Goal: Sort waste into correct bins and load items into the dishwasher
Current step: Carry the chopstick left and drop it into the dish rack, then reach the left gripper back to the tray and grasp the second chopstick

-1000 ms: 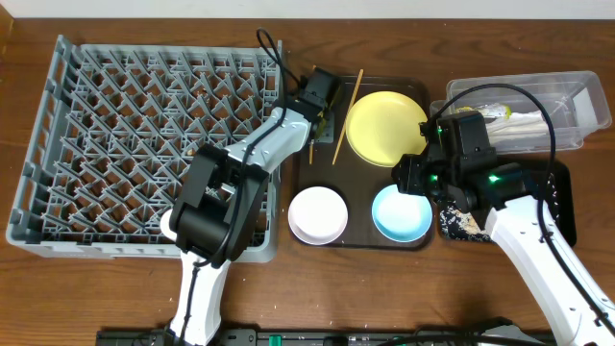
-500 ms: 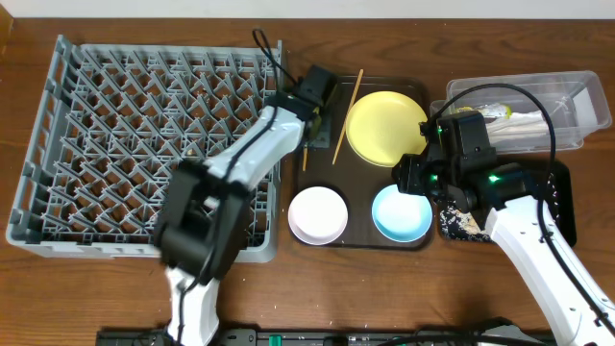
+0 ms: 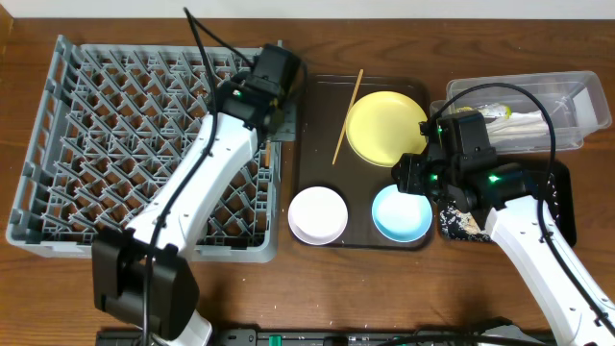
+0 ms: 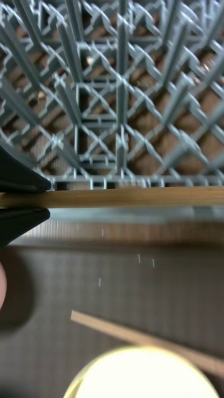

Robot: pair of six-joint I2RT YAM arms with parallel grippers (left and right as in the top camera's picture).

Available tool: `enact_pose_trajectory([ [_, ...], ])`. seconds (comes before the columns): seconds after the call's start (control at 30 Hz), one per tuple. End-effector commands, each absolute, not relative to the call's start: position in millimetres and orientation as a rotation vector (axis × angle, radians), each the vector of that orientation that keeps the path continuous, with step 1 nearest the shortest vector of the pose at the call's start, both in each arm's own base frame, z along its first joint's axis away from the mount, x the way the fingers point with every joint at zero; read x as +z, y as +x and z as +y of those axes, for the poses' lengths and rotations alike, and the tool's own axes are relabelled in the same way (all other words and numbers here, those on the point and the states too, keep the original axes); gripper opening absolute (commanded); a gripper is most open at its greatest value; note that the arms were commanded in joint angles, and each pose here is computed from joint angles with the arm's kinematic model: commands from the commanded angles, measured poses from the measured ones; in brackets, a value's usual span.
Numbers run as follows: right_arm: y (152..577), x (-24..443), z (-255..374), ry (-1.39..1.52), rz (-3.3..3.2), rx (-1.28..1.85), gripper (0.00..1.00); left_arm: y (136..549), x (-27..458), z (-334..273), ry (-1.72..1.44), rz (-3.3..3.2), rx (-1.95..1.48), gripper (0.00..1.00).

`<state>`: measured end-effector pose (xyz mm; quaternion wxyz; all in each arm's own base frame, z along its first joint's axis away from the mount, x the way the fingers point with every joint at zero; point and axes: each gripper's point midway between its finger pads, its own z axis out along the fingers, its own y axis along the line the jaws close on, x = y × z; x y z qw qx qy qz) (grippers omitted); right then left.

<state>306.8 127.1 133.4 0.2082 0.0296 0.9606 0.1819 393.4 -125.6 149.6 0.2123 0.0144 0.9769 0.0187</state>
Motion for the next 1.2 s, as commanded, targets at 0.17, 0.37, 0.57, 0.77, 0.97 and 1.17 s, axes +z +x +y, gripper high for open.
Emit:
enact_pose_trajectory([
  [0.17,308,135,130,0.086,2.674,0.516,0.51,381,105,-114,0.064,2.835,0.103,0.11],
  [0.37,309,135,130,0.085,2.672,0.517,0.52,382,119,-115,0.06,2.801,0.085,0.26],
  [0.57,308,135,130,0.085,2.673,0.515,0.52,381,145,-138,0.17,2.74,-0.066,0.54],
  [0.77,309,134,129,0.088,2.672,0.506,0.53,399,164,-195,0.305,2.585,-0.295,0.54],
  [0.97,309,134,129,0.088,2.673,0.507,0.53,440,169,-240,0.421,2.373,-0.348,0.53],
  [1.17,307,133,128,0.089,2.681,0.504,0.53,449,109,-246,0.439,2.469,-0.327,0.32],
])
